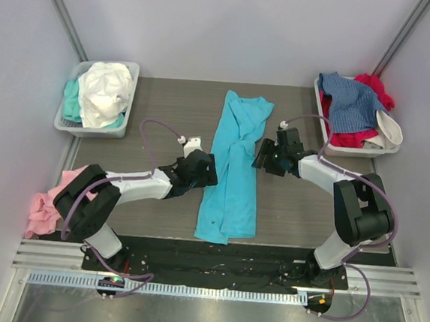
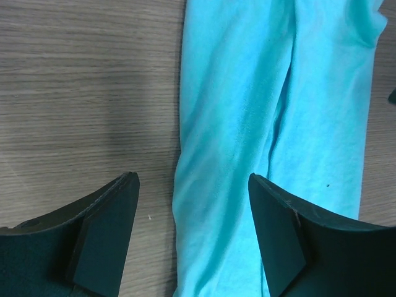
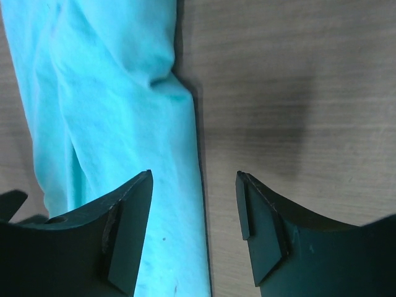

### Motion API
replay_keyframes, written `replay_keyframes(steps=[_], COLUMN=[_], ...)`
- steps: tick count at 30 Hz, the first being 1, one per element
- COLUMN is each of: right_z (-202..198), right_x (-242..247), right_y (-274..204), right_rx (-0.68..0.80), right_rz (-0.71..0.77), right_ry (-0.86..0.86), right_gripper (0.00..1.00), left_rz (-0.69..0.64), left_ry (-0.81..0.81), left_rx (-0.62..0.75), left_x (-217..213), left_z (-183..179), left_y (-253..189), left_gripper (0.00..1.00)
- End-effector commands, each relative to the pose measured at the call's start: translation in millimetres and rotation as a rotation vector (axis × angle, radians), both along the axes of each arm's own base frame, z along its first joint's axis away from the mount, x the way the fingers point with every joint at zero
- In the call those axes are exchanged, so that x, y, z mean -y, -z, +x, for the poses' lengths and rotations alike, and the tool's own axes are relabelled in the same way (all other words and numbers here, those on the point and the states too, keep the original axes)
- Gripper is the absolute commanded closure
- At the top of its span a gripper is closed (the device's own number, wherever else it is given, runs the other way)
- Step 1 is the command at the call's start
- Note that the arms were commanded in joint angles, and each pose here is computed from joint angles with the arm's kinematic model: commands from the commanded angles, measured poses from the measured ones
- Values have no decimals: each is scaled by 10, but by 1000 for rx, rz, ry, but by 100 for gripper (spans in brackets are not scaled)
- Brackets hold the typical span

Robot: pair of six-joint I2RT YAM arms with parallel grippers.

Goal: Fold and stack the t-shirts
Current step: Fold the tshirt

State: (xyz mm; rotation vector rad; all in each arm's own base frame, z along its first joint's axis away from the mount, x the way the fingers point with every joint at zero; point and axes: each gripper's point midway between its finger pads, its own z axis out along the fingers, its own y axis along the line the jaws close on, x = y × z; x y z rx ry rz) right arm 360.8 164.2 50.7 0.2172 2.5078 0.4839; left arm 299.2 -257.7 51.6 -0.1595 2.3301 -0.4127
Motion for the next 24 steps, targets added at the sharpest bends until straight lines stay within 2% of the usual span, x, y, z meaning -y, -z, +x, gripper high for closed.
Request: replay_keyframes(steps=[1, 5, 10, 13, 14, 16, 17, 19, 20, 24], right_z=[-167, -313, -505, -578, -601, -659, -677, -725, -742, -833], right_x=[-150, -169, -282, -317, -337, -347, -357, -349, -362, -346], right_y=[-82, -2, 126, 186, 190, 231, 234, 258, 237, 185], right_rx=[5, -21, -65, -83, -85, -98, -99, -109, -106, -96], right_rz=[101, 113, 131, 133, 136, 138, 139, 139, 144, 142], right_ry=[-34, -45, -82, -91, -98, -99, -102, -97, -100, -95], right_gripper=[36, 36, 36, 40, 48, 63, 78, 89, 98, 99], left_rz=[-37, -57, -72, -75, -77, -78, -80, -78, -78, -91], left_ry=[43, 60, 75, 80, 85, 83, 84, 87, 86, 87], left_rx=[1, -27, -60, -71, -76, -83, -85, -95, -103, -129], left_x=[137, 220, 286, 290, 289, 269, 265, 231, 217, 153], left_z=[21, 10, -19, -43, -59, -89, -102, -152, -175, -305], left_y=[85, 202, 336, 372, 380, 402, 400, 422, 432, 429], left_gripper=[25, 26, 33, 49, 58, 67, 77, 89, 100, 100])
